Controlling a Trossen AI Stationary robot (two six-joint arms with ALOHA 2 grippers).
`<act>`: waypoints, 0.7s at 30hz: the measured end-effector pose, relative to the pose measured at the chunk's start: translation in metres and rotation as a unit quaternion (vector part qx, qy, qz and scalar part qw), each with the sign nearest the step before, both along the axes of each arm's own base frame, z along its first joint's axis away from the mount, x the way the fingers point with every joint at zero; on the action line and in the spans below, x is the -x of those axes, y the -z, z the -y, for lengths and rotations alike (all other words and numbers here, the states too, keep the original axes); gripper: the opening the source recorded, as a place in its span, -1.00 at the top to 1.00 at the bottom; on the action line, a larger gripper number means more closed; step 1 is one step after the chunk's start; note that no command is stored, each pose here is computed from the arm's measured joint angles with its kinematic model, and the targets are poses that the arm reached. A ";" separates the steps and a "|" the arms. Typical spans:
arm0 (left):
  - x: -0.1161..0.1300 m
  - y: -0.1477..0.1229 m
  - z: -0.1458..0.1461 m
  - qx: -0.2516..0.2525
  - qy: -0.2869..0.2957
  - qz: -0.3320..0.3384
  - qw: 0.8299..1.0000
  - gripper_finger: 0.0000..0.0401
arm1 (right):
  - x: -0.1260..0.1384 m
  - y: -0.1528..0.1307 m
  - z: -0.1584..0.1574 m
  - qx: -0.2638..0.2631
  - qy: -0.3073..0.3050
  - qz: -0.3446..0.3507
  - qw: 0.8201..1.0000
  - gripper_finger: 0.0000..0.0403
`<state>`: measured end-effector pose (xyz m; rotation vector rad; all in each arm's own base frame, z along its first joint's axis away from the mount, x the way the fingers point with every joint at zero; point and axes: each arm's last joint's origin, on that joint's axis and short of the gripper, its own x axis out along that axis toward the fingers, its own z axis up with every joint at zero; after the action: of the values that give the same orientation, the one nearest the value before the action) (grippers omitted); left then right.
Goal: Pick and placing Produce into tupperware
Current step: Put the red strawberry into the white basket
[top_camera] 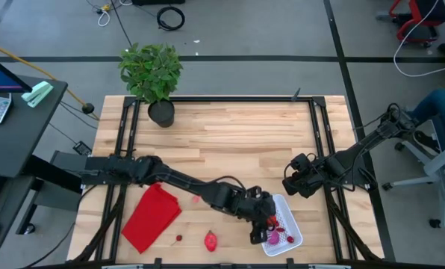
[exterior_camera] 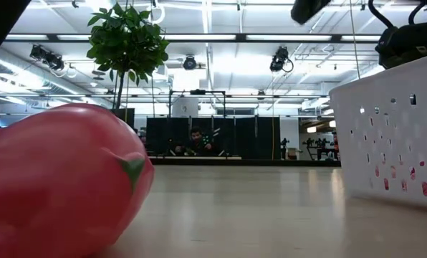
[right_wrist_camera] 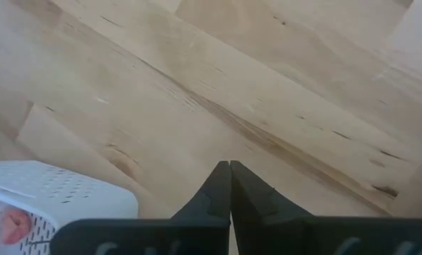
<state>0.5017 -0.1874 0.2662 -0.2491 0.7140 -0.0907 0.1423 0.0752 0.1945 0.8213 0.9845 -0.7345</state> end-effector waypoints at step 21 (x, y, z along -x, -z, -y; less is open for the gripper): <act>-0.026 0.061 -0.008 0.029 -0.039 -0.036 0.998 -0.02 | -0.001 0.000 -0.001 -0.005 0.008 0.005 1.000 0.98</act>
<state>0.5272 -0.1790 0.2047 -0.3372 0.7740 -0.0292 0.1433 0.0758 0.1945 0.8417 0.9747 -0.7379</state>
